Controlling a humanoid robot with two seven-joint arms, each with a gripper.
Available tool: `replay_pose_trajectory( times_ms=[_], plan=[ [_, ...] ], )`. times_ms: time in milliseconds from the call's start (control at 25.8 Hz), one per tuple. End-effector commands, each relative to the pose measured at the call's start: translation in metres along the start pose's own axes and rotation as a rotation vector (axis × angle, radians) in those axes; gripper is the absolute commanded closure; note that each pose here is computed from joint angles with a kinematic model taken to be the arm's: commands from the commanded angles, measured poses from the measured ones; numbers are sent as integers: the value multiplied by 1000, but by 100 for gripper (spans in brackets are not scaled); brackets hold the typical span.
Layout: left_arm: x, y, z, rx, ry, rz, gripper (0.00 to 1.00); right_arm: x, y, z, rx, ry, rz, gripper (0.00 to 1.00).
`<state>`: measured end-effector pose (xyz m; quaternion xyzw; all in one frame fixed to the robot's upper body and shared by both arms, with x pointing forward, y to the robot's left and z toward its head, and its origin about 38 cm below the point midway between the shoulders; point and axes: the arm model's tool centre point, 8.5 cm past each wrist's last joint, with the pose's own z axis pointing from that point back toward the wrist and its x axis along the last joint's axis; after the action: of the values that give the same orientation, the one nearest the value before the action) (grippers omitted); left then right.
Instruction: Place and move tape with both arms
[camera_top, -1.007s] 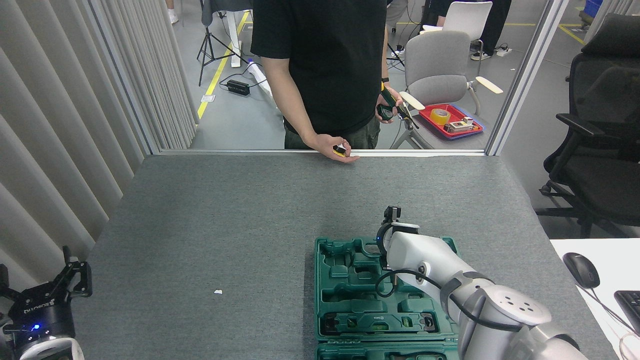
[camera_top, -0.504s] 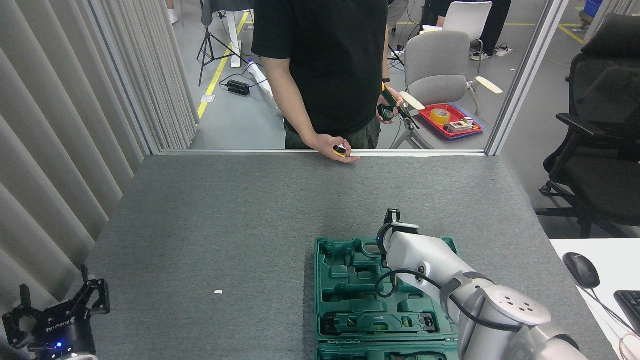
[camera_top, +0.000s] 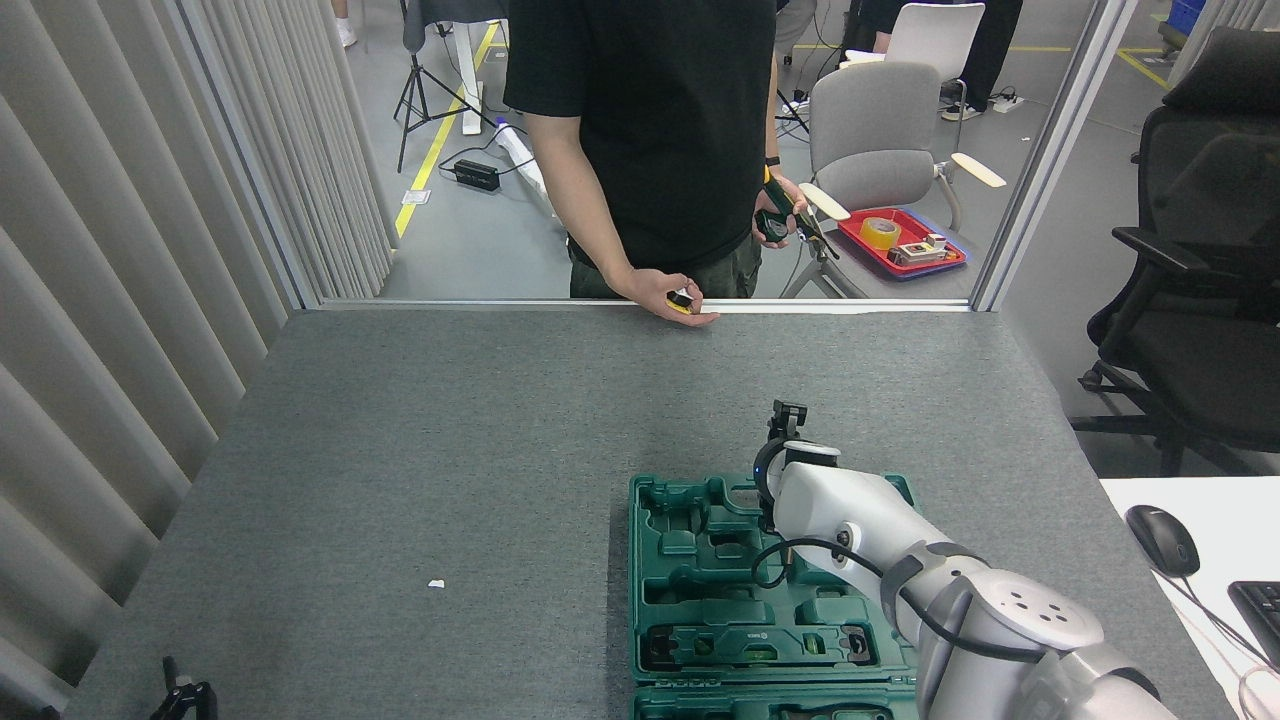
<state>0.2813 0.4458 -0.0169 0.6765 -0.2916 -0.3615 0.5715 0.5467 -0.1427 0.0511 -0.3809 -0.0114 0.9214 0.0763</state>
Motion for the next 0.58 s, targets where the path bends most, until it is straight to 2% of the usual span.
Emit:
replay_pose_trajectory(
  times_ms=[0,194,387,542],
  plan=[
    [-1,1,-1,-2,-3,19,1,-3,0,0,-2,37,-13,0],
    [-2,4,-4,-18,14,65,1,-3,2,0,2,31,-14,3],
    [4,6,-2,-25,10,86,1,1,3,-1,-4,9,-50,37],
    [7,12,-11,-24,18,111,1,1,4,-1,-2,5,-53,55]
  ],
)
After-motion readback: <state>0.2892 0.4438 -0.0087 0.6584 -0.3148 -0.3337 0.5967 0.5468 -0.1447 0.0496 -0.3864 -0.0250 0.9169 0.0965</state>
